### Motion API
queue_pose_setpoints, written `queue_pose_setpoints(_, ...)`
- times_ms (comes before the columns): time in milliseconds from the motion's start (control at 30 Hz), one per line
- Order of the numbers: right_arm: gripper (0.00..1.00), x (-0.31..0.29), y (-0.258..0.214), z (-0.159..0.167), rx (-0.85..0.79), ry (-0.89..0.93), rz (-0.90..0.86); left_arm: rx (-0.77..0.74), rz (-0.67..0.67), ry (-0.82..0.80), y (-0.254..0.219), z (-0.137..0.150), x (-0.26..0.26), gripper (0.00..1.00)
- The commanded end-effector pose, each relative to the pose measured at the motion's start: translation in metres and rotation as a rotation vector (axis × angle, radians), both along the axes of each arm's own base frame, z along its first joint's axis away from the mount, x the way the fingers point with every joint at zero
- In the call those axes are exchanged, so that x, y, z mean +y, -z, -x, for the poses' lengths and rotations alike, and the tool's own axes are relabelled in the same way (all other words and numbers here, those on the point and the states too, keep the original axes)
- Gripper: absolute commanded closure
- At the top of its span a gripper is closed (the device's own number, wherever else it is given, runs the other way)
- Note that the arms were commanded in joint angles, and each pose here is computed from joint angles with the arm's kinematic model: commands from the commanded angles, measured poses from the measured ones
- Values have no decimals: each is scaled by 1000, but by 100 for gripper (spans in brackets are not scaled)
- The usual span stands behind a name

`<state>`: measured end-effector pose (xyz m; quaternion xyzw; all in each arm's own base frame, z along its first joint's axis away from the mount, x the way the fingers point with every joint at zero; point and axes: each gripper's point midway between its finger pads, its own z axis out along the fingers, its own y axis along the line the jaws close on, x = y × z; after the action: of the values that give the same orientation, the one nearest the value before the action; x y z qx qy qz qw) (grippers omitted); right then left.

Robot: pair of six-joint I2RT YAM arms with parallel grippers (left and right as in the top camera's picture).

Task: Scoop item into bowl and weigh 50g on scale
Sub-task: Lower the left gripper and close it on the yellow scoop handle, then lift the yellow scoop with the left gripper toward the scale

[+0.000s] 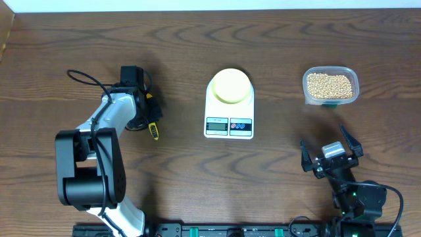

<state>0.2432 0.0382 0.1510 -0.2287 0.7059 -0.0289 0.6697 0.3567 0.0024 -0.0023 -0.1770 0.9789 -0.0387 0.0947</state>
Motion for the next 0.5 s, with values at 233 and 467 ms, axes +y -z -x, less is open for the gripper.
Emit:
queue_pose_setpoints(233, 1, -2, 1, 0, 3, 8, 3, 33, 24, 5, 18, 5, -5, 80)
queue_pose_setpoints(467, 1, -2, 1, 0, 3, 8, 3, 11, 17, 4, 17, 0, -4, 80)
